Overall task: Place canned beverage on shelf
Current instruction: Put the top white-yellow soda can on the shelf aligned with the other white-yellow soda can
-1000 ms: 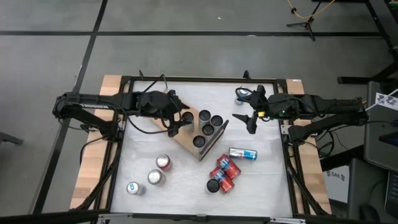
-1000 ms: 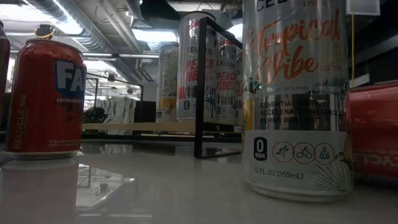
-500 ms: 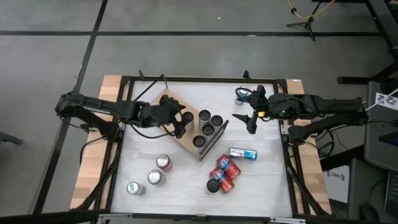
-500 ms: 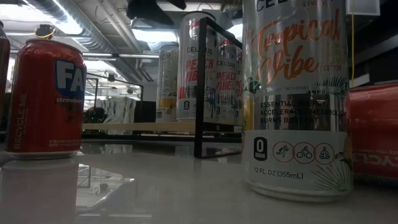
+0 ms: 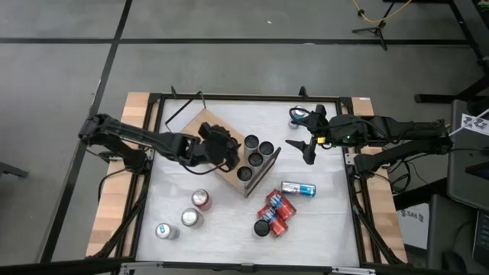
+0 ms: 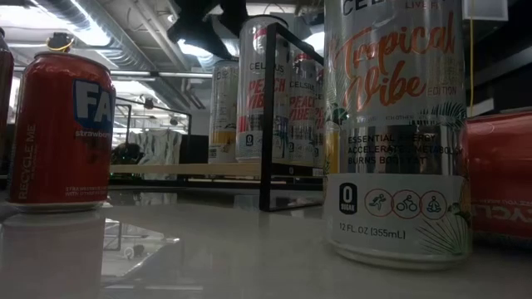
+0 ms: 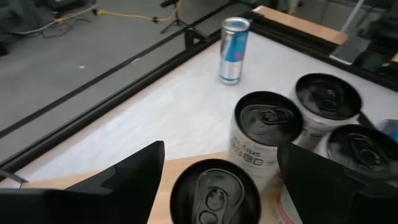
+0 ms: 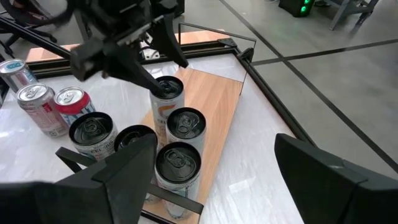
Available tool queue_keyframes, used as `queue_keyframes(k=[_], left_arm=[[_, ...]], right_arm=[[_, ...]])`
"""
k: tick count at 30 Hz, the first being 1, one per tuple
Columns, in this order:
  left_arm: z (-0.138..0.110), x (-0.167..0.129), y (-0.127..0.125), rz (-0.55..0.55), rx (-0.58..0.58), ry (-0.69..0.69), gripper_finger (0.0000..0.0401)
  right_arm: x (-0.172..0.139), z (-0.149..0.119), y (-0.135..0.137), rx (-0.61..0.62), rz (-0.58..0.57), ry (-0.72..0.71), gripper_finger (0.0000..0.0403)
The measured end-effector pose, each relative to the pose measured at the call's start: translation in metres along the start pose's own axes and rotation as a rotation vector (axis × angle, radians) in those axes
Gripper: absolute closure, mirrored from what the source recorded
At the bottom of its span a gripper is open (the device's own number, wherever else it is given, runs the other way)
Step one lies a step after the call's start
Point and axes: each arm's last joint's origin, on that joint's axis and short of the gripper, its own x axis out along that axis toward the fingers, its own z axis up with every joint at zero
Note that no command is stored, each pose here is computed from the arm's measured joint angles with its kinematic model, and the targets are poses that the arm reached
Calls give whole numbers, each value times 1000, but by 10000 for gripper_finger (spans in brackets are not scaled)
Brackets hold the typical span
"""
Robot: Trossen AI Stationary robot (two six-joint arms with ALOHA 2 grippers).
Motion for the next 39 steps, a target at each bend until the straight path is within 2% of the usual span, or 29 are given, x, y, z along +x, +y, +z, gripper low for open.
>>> queue_keyframes(k=[14, 35, 39], left_arm=[[-12, 9, -2, 75, 10, 36, 97], [-14, 8, -3, 45, -86, 72, 97], [-15, 8, -3, 40, -133, 78, 97]], right_arm=[[0, 0, 0, -1, 0, 4, 79], [0, 0, 0, -1, 0, 3, 79], [0, 0, 0, -1, 0, 3, 79]])
